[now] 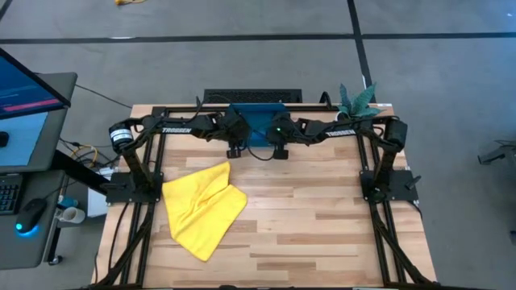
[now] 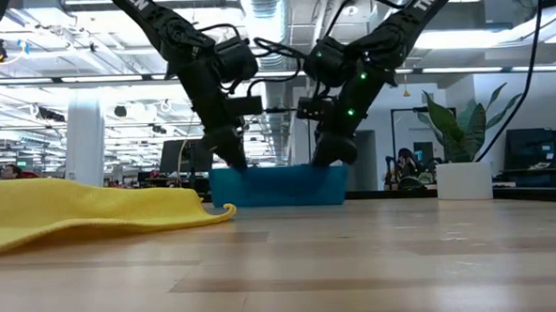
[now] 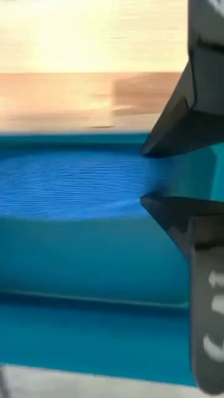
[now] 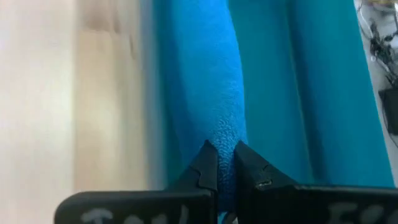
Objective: Roll microfiber towels into tight, uniform cylinder then place into a basket
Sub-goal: Put the rolled blue microfiber cloth into the blue bin
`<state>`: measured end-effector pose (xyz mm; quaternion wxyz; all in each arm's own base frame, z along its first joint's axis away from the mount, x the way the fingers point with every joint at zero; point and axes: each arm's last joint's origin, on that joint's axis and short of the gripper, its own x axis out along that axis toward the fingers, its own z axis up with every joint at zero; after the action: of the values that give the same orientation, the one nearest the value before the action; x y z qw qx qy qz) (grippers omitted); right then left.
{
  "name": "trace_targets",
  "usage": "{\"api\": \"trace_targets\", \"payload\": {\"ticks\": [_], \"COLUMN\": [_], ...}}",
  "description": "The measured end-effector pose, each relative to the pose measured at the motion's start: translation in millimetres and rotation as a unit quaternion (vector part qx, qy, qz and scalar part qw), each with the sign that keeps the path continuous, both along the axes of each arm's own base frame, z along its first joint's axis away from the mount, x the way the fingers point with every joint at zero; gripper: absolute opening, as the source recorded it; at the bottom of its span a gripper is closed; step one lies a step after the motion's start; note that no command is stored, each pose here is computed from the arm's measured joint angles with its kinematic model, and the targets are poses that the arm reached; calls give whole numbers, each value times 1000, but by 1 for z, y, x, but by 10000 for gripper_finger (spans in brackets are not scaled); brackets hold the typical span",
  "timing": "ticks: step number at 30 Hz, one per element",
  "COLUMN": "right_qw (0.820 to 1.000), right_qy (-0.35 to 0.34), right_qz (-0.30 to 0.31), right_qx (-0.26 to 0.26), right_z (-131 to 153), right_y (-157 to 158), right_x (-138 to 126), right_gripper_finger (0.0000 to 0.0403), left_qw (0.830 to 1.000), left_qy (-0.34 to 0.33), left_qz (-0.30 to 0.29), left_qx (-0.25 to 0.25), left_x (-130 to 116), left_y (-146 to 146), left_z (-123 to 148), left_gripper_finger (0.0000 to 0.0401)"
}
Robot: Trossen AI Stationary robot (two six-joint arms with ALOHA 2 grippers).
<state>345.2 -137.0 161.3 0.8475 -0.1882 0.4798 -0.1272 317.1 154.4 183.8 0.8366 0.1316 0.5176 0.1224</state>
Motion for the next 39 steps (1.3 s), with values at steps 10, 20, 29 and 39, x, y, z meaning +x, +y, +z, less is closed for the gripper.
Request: {"api": "trace_targets", "payload": {"ticks": [10,20,29,39], "right_qw": [1000,999,999,998], "right_qy": [4,2,14,28], "right_qz": [-5,22,35,47], "right_qx": [8,39,32,34], "right_z": [-1,-2,-3,-1], "right_y": [-3,2,2,8], "right_x": [-2,-2,-3,-4], "right_gripper_finger": [33,38,96,199], "left_qw": [999,999,995,993], "left_qy": [-25,-38,-76,-89], "left_qz": [1,-3,33,51], "left_qx": [26,36,48,61], "left_x": [11,3,-23,-32], "left_y": [5,2,-10,-13], "left_z": [20,52,95,109], "left_gripper_finger": [166,144,132,132]}}
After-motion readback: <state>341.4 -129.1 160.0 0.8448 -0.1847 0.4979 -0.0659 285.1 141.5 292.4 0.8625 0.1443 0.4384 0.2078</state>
